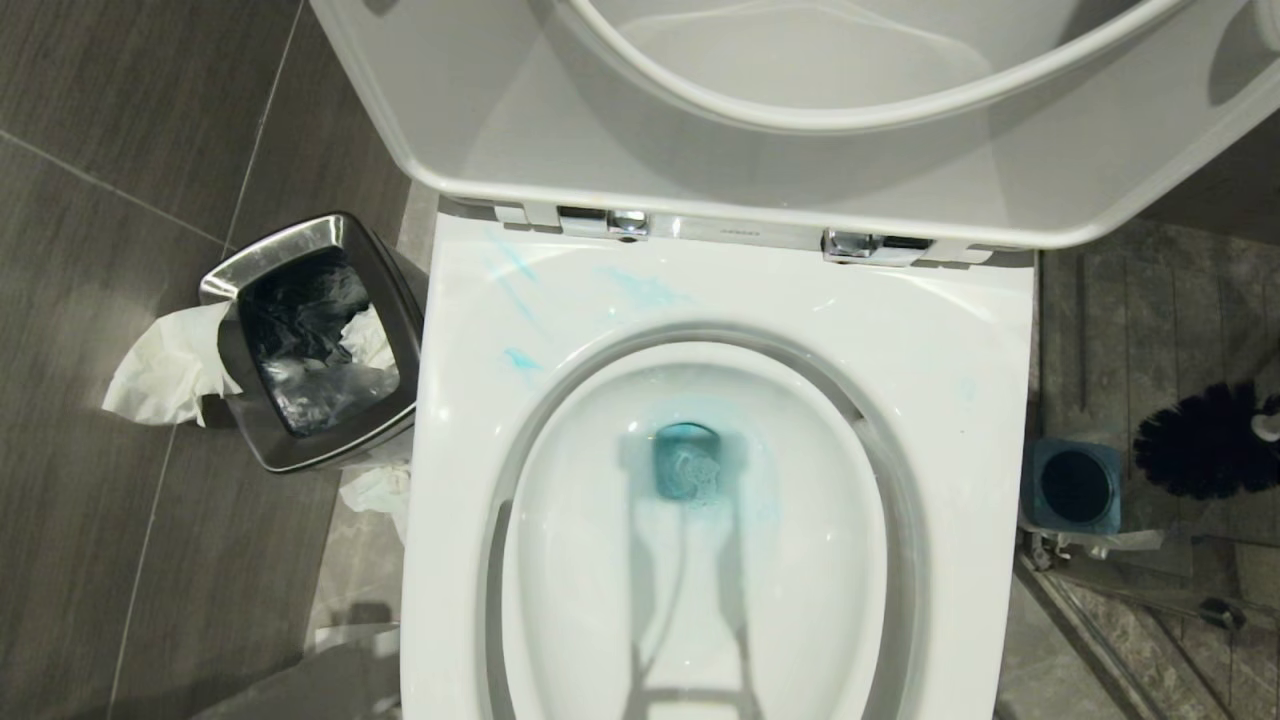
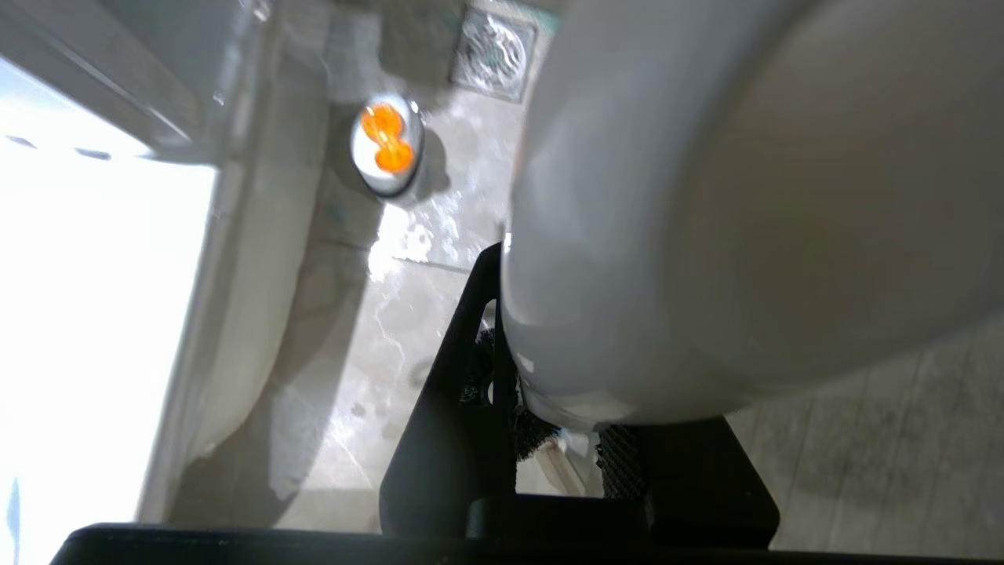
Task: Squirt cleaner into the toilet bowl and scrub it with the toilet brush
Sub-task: Scrub the toilet bowl
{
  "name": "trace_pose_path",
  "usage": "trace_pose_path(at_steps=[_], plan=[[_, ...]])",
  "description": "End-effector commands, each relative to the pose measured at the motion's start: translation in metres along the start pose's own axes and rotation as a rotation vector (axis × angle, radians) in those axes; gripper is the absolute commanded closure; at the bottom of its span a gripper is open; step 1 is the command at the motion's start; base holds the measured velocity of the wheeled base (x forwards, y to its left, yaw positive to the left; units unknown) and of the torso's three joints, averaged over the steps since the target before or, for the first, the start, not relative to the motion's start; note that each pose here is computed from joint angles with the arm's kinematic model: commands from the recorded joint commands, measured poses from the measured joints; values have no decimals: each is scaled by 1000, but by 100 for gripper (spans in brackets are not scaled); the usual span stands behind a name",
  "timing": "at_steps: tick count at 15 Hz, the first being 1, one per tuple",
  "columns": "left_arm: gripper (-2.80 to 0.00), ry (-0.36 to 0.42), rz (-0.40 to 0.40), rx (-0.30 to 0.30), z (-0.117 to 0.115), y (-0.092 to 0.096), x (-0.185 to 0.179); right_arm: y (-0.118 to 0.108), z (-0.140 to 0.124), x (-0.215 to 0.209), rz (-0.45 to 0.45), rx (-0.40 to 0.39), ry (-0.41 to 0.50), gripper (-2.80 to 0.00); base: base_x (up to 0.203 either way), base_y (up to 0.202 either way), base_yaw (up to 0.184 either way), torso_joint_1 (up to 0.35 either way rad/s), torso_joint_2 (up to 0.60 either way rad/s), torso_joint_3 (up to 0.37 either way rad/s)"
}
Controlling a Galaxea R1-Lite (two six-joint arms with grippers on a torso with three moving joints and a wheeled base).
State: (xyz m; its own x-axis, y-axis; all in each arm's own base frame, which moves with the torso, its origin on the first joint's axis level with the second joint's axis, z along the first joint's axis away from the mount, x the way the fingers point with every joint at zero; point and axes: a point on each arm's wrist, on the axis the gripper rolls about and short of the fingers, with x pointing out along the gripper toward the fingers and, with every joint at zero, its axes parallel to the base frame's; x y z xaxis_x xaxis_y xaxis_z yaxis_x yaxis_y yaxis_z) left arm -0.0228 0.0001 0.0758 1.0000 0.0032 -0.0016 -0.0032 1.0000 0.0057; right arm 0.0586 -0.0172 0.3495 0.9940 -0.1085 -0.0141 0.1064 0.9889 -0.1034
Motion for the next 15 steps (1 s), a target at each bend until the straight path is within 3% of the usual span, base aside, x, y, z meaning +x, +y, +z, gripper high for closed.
trace_pose_path(at_steps=[1,5,15], plan=[[0,0,1,0,0,0,0,-1,10,2,6,7,-22,0,0,0,0,0,0,0],[0,0,1,0,0,0,0,-2,24,1,32,35,-32,0,0,0,0,0,0,0],[0,3,2,14,-1,0,0,0,25,-4,68,77,-46,0,0,0,0,0,0,0]])
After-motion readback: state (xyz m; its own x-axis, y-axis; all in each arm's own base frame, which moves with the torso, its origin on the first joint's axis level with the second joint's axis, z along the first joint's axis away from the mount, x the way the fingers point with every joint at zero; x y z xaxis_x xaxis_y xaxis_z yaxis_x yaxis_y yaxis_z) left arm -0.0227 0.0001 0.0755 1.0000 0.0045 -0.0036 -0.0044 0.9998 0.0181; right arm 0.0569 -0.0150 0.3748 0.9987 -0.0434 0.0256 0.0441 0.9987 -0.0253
